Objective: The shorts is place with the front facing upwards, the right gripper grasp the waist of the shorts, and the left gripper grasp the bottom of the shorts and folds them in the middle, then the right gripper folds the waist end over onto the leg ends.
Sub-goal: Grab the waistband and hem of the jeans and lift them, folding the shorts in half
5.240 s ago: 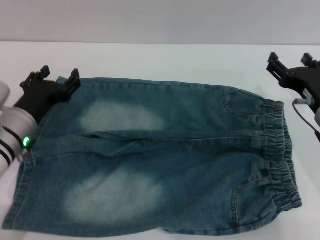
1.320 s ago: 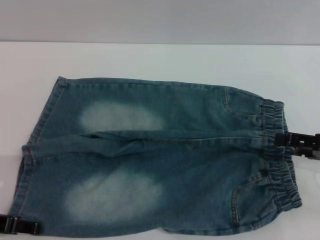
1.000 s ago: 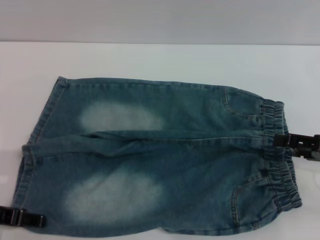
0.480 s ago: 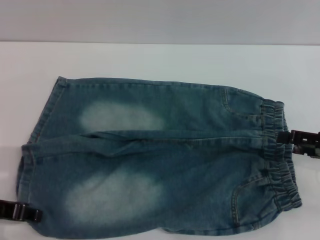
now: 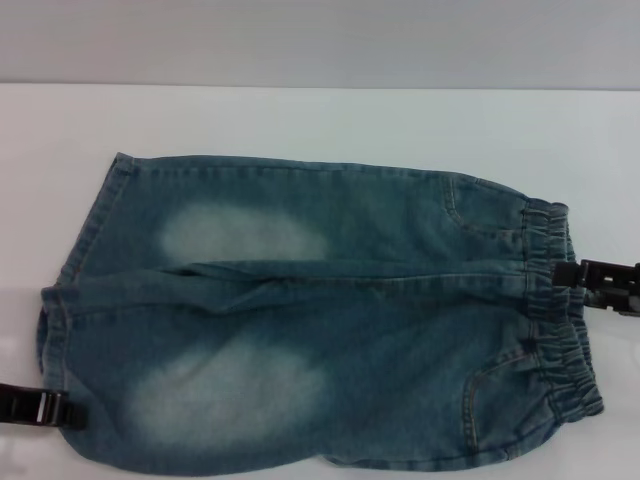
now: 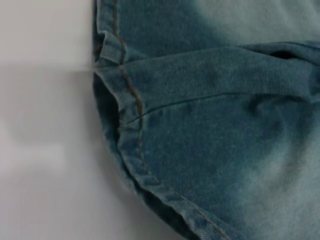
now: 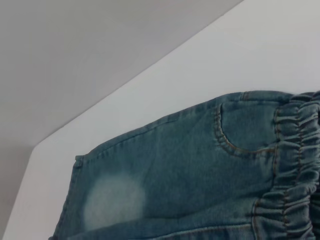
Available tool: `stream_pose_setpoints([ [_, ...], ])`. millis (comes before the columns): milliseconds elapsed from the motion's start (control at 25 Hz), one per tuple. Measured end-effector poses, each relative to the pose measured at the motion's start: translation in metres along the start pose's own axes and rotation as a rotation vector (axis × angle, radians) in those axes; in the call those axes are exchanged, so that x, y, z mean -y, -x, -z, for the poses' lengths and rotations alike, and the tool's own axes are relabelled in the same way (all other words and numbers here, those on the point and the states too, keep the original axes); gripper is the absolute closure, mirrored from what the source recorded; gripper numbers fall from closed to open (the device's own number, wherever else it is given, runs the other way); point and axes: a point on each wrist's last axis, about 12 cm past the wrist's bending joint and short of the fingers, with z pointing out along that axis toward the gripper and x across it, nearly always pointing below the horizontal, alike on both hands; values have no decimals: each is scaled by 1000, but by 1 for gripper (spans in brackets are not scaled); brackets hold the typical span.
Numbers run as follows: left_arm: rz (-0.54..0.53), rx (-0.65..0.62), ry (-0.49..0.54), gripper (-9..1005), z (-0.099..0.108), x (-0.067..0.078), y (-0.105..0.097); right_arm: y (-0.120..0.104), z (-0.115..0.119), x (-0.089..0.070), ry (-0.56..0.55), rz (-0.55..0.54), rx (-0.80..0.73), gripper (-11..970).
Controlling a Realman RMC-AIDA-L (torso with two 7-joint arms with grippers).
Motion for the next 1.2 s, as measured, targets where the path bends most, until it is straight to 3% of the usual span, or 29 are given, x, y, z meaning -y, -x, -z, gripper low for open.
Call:
stream_pose_setpoints([
  [240, -24, -10, -5, 908, -1, 4, 2, -2, 0, -1, 7, -2, -13, 143],
  [480, -21, -3, -9, 908, 1, 5, 4, -11, 9, 9, -34, -55, -54, 148],
  [840, -22, -5, -25, 909, -2, 8, 5, -44, 19, 28, -90, -159, -124, 182],
  [1200, -40, -7, -32, 909, -3, 11, 11, -50, 8, 24, -61, -156, -163, 216],
])
